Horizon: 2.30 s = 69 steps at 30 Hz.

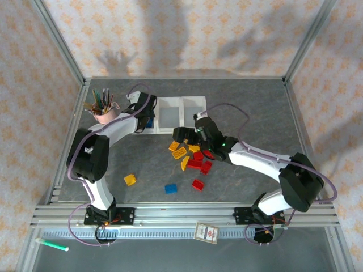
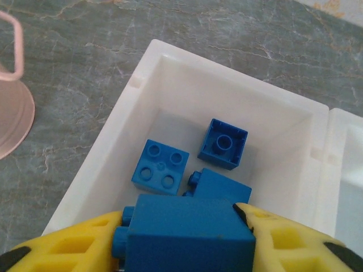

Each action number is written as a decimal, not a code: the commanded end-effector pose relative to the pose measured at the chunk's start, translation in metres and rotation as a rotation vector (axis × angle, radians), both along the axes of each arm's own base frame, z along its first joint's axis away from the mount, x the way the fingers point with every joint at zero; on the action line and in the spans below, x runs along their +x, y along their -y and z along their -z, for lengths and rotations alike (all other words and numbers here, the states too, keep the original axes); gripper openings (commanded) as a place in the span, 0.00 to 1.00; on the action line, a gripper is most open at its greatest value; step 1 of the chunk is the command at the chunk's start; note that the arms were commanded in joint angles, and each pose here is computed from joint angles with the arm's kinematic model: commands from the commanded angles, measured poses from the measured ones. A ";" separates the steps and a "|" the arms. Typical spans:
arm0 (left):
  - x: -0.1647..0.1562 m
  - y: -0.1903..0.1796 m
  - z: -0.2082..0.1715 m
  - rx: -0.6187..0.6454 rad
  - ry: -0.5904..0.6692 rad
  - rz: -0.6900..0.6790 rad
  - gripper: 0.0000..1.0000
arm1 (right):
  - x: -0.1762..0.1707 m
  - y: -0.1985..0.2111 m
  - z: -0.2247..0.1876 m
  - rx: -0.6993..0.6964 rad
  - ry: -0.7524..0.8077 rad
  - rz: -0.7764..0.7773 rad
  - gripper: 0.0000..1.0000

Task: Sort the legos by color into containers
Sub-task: Place the lego in the container, then pick up the lego from the middle-left of the table.

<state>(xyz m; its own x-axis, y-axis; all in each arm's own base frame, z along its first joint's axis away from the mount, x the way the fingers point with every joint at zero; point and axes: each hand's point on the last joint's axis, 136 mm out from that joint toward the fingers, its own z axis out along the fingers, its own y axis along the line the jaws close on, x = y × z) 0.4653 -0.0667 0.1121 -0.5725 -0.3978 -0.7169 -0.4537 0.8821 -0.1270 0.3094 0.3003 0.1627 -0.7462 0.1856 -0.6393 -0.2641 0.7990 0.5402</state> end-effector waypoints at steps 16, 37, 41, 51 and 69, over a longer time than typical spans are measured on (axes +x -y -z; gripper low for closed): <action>-0.003 0.007 -0.041 -0.020 0.013 0.078 0.75 | -0.003 0.003 -0.021 -0.004 0.027 -0.017 1.00; -0.161 0.103 -0.017 -0.177 -0.107 0.431 0.78 | -0.061 0.056 0.043 -0.078 -0.155 0.015 1.00; -0.194 0.121 -0.004 -0.220 -0.149 0.481 0.79 | -0.075 0.060 0.059 -0.069 -0.201 -0.001 1.00; -0.258 0.143 0.045 -0.171 -0.327 0.588 0.82 | -0.104 0.075 0.083 -0.043 -0.275 -0.013 1.00; -0.324 0.165 0.088 -0.162 -0.466 0.542 0.90 | -0.117 0.087 0.087 -0.029 -0.275 -0.002 1.00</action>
